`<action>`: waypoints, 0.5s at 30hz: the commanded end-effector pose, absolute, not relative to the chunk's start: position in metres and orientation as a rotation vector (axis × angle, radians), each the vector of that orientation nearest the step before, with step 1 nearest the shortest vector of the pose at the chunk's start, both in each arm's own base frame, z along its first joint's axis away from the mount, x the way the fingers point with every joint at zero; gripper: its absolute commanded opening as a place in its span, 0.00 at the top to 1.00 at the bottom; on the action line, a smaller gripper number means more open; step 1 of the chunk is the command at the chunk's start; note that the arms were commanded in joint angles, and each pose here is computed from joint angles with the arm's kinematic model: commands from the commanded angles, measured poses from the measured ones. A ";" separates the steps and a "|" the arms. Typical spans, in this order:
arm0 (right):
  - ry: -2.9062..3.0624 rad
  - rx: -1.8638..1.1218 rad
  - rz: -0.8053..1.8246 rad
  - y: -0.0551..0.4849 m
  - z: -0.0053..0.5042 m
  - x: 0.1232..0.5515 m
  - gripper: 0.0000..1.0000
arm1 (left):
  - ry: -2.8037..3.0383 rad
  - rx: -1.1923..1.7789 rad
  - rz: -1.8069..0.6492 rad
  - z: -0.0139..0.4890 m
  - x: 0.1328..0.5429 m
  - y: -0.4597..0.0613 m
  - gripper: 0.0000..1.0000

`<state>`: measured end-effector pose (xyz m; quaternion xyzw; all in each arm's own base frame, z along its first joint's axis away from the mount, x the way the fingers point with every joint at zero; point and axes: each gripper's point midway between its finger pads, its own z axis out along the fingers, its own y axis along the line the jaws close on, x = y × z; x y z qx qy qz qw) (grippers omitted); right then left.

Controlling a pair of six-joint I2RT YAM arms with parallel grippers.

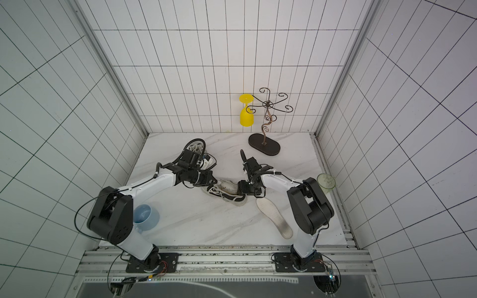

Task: Insert the insole into the shoe
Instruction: Adjust the shoe at the center of the board.

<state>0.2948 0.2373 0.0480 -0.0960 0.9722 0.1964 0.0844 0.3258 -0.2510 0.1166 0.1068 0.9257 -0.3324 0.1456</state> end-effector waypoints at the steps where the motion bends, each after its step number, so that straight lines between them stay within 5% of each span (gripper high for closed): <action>1: 2.776 -0.322 0.593 0.252 0.095 0.320 0.29 | 2.716 0.463 -0.814 0.096 0.328 -0.246 1.00; 15: 2.615 -0.465 0.647 0.284 0.110 0.361 0.42 | 2.616 0.784 -0.857 0.107 0.335 -0.278 1.00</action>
